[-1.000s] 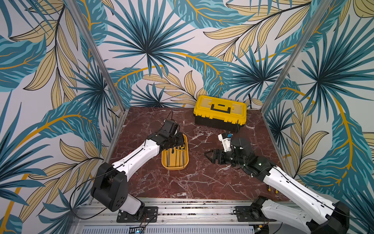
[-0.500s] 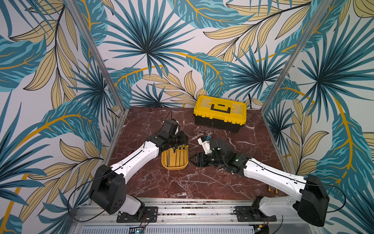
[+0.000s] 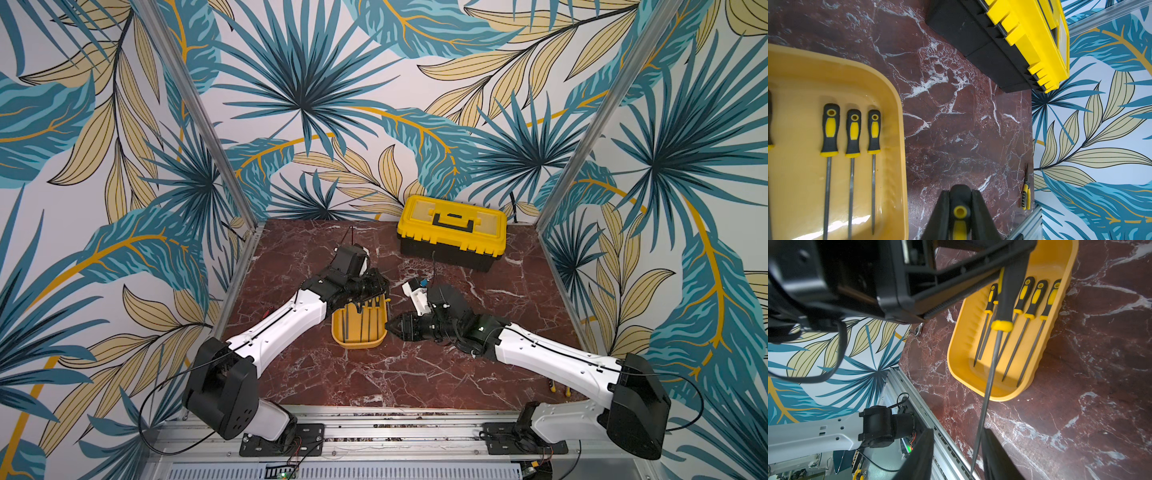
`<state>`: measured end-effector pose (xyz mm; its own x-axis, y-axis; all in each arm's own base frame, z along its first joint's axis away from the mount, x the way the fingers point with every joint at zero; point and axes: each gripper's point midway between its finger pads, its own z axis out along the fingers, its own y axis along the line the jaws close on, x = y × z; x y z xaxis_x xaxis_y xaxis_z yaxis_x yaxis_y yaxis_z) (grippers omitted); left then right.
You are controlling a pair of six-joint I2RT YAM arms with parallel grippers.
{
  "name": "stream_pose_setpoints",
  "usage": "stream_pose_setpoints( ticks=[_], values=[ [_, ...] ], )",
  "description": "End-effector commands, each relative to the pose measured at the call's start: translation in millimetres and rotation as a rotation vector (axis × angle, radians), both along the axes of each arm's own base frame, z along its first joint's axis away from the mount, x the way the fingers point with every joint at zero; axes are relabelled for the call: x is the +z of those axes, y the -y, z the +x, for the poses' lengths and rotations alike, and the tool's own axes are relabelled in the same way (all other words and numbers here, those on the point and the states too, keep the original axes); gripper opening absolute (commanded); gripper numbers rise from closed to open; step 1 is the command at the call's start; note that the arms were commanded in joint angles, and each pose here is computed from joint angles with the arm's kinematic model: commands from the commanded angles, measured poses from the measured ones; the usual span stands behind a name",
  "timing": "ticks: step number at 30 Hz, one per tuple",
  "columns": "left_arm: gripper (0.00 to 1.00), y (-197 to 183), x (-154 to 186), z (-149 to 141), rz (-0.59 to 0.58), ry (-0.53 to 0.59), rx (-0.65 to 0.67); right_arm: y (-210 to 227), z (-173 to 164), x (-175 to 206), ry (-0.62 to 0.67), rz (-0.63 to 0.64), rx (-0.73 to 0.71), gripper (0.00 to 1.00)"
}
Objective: Take the file tool out of the storage box
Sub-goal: Pick up the file tool from the storage box.
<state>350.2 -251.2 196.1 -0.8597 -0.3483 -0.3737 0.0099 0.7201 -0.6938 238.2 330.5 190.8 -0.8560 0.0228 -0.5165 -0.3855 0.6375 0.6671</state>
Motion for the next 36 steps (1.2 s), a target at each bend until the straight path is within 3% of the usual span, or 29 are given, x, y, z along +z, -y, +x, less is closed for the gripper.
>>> stream_pose_setpoints(
  ticks=[1, 22, 36],
  values=[
    [0.14, 2, 7, -5, -0.028, 0.023, -0.015, 2, 0, 0, 0.011, 0.005, -0.013, 0.4],
    [0.14, 3, 13, -3, -0.038, 0.035, -0.016, 2, 0, -14, -0.012, -0.014, -0.018, 0.24],
    [0.14, 0, 18, -3, -0.045, 0.038, -0.012, 2, 1, -25, -0.031, -0.031, -0.023, 0.23]
  ],
)
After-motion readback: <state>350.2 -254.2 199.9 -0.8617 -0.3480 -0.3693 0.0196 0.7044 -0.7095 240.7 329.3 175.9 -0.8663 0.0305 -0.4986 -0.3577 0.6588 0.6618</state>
